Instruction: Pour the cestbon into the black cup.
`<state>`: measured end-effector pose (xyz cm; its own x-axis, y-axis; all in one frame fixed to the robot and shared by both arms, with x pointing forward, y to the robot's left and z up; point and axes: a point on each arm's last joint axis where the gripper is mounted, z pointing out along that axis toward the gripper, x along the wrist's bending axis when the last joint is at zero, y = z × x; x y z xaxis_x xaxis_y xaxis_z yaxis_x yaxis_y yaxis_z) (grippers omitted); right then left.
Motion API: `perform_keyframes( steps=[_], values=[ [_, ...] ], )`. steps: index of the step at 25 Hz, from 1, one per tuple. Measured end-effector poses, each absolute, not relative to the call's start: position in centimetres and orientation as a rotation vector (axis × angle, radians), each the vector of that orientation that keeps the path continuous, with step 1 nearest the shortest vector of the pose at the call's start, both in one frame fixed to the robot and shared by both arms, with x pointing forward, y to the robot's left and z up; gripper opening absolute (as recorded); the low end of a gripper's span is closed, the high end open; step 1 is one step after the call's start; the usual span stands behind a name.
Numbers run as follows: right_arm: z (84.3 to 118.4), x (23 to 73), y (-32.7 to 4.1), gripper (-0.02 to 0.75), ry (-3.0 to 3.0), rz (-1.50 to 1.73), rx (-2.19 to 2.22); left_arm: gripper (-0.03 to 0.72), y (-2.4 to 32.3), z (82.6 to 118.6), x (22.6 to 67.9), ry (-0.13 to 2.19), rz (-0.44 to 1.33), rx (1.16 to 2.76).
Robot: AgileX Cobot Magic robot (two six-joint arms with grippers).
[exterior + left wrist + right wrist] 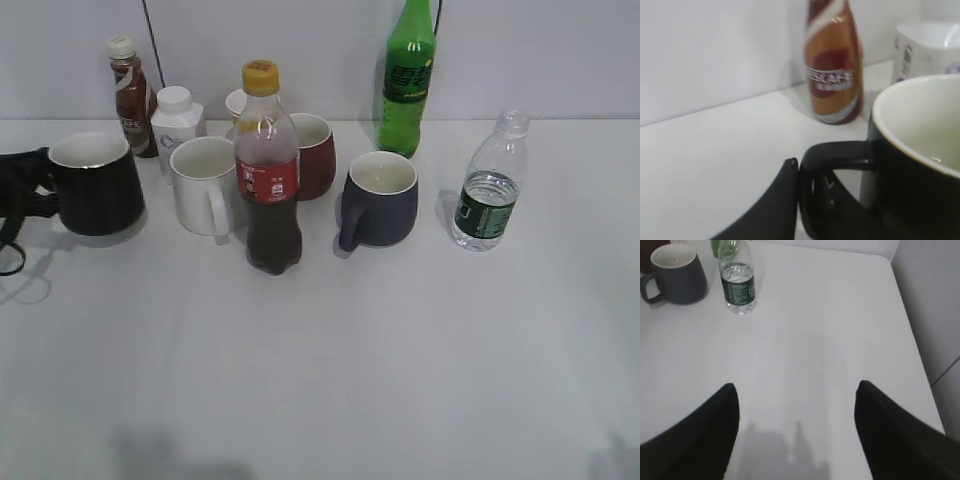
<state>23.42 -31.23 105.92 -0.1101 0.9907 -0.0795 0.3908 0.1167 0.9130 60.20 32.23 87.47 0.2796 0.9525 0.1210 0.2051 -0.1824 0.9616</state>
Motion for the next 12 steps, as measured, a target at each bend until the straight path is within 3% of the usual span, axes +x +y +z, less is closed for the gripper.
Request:
perform_keyframes(
  steps=[4, 8, 12],
  values=[
    [107.3, 25.1, -30.9, 0.478, 1.593, 0.997, 1.328, 0.059, 32.2, 89.3, 58.1, 1.122, 1.021, 1.57],
    [109.8, 29.8, -29.2, 0.458, 1.44, 1.186, 1.089, 0.057, 31.8, 89.8, 56.1, 1.12, 1.011, 1.562],
    [107.3, 37.1, -26.6, 0.456, 1.484, 1.247, 0.952, 0.057, 31.4, 89.9, 54.6, 1.121, 0.995, 1.558]
  ],
)
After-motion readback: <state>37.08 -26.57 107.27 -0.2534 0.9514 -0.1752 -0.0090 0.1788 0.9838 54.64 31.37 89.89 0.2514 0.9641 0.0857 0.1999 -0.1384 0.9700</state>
